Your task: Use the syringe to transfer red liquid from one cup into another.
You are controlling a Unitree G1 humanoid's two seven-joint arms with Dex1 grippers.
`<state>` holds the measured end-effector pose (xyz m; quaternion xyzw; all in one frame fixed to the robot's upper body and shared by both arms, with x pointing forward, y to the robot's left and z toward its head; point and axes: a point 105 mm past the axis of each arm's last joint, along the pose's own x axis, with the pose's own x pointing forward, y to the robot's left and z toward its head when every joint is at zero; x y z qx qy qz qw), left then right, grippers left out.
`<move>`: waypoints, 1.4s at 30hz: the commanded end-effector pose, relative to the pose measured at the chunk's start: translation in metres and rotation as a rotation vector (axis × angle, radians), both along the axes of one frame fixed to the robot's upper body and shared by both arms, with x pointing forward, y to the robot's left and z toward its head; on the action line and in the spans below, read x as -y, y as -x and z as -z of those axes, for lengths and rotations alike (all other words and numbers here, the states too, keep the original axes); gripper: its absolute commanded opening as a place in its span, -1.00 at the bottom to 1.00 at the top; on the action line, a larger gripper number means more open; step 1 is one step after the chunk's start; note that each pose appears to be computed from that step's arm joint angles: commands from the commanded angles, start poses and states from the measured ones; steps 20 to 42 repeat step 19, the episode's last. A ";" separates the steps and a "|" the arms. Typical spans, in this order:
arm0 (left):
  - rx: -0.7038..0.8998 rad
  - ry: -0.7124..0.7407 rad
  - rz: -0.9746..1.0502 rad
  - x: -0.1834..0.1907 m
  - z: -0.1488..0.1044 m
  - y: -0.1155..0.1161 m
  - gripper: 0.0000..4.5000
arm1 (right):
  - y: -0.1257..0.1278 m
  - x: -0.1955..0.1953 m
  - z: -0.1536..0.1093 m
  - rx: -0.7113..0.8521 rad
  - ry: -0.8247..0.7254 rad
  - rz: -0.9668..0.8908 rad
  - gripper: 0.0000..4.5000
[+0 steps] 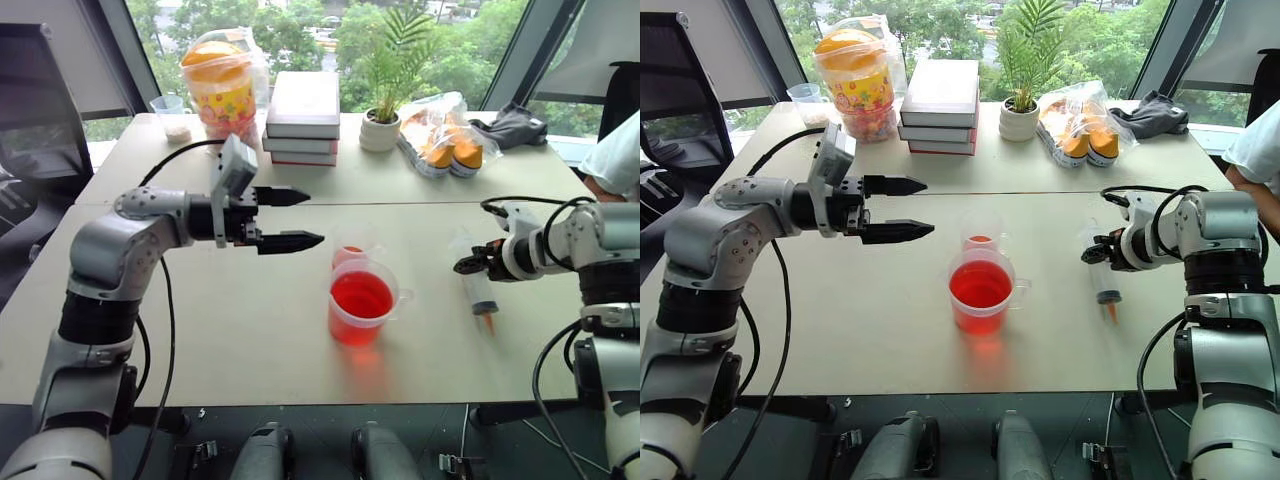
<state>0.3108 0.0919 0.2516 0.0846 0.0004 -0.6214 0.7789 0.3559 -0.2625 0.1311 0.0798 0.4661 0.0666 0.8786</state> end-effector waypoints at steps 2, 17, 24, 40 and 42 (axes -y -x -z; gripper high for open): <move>0.032 0.009 -0.001 -0.004 -0.009 0.007 1.00 | -0.004 -0.001 -0.010 0.043 -0.008 -0.006 0.65; 0.001 0.006 0.001 -0.014 -0.009 0.011 1.00 | 0.053 -0.032 -0.123 0.589 0.159 -0.594 0.99; -0.007 0.009 -0.010 -0.016 -0.008 0.010 1.00 | 0.065 -0.040 -0.127 0.641 0.142 -0.636 0.99; -0.007 0.009 -0.010 -0.016 -0.008 0.010 1.00 | 0.065 -0.040 -0.127 0.641 0.142 -0.636 0.99; -0.007 0.009 -0.010 -0.016 -0.008 0.010 1.00 | 0.065 -0.040 -0.127 0.641 0.142 -0.636 0.99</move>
